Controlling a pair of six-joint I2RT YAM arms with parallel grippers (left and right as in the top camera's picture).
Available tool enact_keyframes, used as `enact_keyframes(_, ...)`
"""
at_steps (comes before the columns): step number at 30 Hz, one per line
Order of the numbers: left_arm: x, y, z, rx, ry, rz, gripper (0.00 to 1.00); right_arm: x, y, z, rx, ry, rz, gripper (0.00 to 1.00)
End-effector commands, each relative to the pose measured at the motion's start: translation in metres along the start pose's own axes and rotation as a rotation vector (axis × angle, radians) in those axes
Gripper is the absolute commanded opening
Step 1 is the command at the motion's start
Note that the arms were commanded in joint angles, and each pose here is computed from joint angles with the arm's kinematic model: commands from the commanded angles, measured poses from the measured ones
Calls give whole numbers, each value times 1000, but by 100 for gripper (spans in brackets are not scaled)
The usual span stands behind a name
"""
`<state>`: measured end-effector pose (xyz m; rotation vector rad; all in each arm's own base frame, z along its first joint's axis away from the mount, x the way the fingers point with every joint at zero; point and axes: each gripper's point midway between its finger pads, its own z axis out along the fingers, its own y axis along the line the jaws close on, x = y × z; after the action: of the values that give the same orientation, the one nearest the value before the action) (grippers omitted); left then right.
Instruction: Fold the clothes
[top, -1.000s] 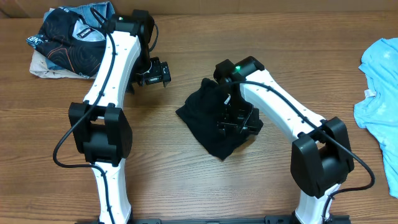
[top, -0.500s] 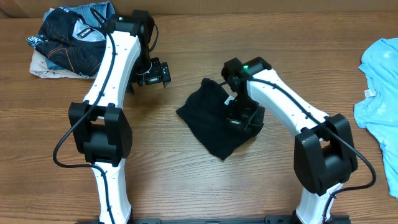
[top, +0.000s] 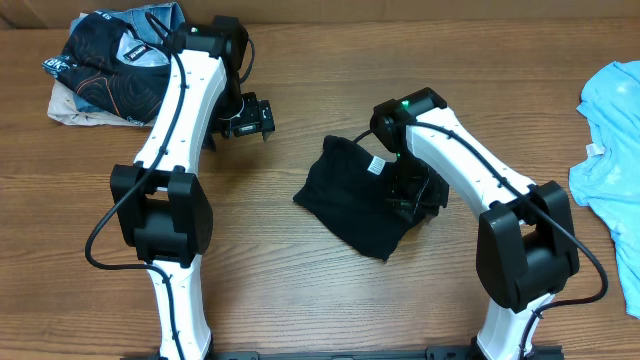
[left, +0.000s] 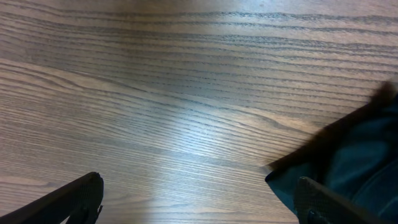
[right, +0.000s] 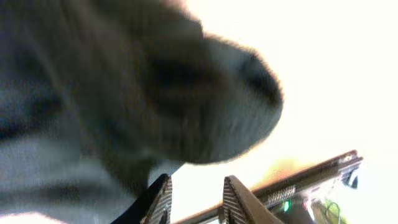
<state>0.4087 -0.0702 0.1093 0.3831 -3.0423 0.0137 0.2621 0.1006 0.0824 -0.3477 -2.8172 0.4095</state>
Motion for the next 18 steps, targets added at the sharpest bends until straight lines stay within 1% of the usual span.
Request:
enact_keyframes(1, 3, -2, -12, 14, -25, 33, 100, -26, -24, -8, 114, -158, 60, 28)
enact_keyframes(3, 4, -2, -12, 13, -22, 34, 100, -40, -33, -10, 146, -222, 126, 25)
enact_keyframes(4, 4, -2, -12, 12, -20, 34, 100, -45, -34, -10, 136, -233, 139, 25)
enact_keyframes(5, 5, -2, -12, 11, -18, 33, 100, -50, -33, -9, 108, -232, 151, 23)
enact_keyframes(7, 5, -2, -12, 11, -17, 33, 100, -51, -30, -7, 61, -204, 166, 16)
enact_keyframes(9, 5, -2, -12, 11, -17, 33, 100, -50, -27, -4, 8, -163, 163, 15)
enact_keyframes(12, 4, -2, -12, 12, -21, 33, 100, -54, -14, -4, -83, -144, 120, 16)
enact_keyframes(15, 4, -2, -12, 13, -22, 33, 100, -62, 7, -7, -206, -150, 40, 21)
enact_keyframes(18, 4, -2, -12, 12, -19, 33, 100, -67, 20, -10, -278, -163, 35, 22)
